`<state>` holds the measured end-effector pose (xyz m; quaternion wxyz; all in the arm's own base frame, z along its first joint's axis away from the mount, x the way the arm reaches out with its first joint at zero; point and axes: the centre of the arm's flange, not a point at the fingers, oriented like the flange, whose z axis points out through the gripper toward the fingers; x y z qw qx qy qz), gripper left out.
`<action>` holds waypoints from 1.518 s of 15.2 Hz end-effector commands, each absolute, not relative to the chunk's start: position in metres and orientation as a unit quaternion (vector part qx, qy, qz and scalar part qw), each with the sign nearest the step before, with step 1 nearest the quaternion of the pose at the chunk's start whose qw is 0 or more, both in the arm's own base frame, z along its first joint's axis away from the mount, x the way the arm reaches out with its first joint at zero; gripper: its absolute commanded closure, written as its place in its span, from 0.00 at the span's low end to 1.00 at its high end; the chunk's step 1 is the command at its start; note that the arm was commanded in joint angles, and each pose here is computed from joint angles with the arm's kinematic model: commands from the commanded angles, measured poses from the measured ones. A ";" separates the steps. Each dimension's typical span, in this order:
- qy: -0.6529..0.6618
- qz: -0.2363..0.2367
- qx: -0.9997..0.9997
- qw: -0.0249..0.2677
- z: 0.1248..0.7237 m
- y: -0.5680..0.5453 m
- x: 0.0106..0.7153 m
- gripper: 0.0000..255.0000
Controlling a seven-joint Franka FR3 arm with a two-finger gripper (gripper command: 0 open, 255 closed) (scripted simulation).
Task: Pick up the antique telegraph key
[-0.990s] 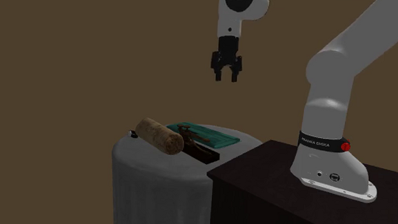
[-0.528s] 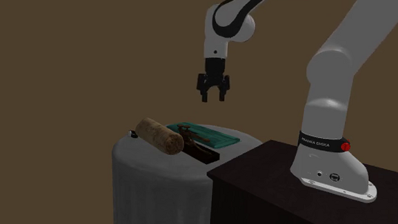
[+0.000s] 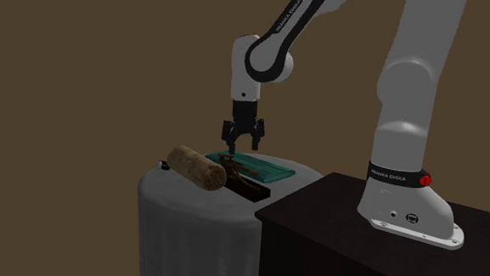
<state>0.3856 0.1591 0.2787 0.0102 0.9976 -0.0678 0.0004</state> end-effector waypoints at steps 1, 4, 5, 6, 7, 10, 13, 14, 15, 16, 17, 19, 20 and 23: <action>-0.069 0.004 0.998 0.012 0.259 0.171 0.389 0.00; -0.069 0.004 0.998 0.012 0.243 0.171 0.389 0.00; -0.069 0.004 0.998 0.012 0.238 0.171 0.389 0.00; -0.069 0.004 0.998 0.012 0.233 0.171 0.389 0.00; -0.069 0.004 0.998 0.012 0.227 0.171 0.389 0.00; -0.069 0.004 0.998 0.012 0.219 0.171 0.389 0.00; -0.069 0.004 0.998 0.012 0.219 0.174 0.390 1.00; -0.070 0.004 0.998 0.011 0.217 0.175 0.391 1.00; -0.070 0.003 0.998 0.011 0.216 0.174 0.390 1.00; -0.070 0.003 0.998 0.011 0.216 0.175 0.390 1.00; -0.070 0.003 0.998 0.011 0.214 0.176 0.389 1.00; -0.070 0.003 0.998 0.011 0.214 0.176 0.389 1.00; -0.069 0.004 0.998 0.012 0.219 0.171 0.389 1.00; -0.069 0.004 0.998 0.012 0.235 0.171 0.389 1.00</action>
